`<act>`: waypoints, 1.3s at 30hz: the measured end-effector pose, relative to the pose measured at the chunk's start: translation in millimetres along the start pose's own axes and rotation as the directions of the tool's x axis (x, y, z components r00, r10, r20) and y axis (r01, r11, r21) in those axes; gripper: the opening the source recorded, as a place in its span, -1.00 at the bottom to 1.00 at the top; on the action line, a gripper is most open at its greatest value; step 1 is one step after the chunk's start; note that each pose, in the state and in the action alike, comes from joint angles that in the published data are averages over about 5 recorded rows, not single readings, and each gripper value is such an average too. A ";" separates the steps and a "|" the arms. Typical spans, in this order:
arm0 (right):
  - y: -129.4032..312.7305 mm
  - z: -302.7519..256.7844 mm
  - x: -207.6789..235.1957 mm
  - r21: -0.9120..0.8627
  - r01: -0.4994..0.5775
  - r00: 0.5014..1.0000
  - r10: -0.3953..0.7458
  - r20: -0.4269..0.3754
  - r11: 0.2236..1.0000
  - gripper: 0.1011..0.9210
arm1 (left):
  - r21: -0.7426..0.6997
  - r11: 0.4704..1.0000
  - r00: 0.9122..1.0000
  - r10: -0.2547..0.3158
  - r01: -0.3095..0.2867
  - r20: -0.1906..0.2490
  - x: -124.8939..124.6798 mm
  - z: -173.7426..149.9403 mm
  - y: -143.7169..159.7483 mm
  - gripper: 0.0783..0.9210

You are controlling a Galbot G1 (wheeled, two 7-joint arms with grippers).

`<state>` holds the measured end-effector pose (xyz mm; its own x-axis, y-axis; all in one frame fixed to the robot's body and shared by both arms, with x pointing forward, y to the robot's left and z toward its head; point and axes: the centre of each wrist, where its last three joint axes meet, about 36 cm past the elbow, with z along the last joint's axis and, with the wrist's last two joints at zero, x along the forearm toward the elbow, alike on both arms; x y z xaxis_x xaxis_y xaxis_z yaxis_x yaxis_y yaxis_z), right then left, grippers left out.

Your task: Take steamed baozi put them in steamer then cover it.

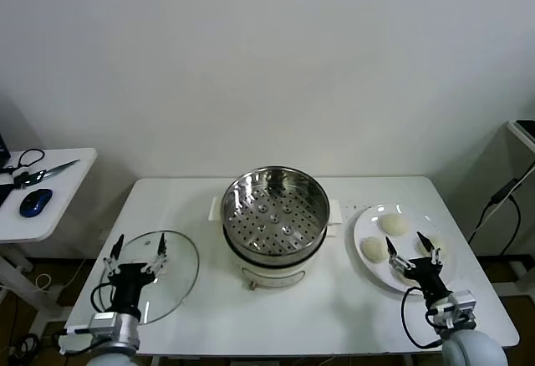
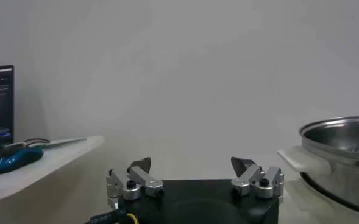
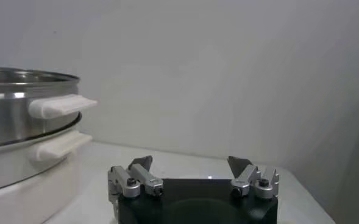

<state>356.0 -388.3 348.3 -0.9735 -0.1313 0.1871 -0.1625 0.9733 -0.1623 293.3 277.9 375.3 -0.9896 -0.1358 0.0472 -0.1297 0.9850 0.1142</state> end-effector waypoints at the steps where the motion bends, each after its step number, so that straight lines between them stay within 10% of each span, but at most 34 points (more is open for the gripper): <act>1: -3.2 -2.0 -1.4 0.014 0.010 1.000 -0.010 -0.006 1.000 0.76 | -0.001 1.000 1.000 0.001 -0.001 0.000 0.1 0.1 -0.1 0.77; 11: -76.5 -56.9 -51.7 0.308 0.281 0.952 -0.223 -0.211 0.909 0.76 | 0.000 1.000 1.000 0.010 -0.010 -0.006 4.4 5.5 -1.1 0.77; 19: -126.0 -104.1 -111.6 0.458 0.578 0.801 -0.361 -0.478 0.675 0.76 | 0.029 1.000 1.000 0.011 -0.011 -0.011 7.0 4.2 -1.9 0.77; 39: -162.2 -155.9 -248.4 0.396 0.876 0.463 -0.246 -0.852 0.275 0.76 | 0.044 0.999 0.999 -0.024 0.025 -0.036 -0.3 8.6 12.4 0.77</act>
<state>649.2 -484.1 479.2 -0.2735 -0.1401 0.9516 -0.9611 0.0782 -0.2647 291.5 291.1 368.2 -0.9834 -0.1628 0.0797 -0.1573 0.9850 0.0713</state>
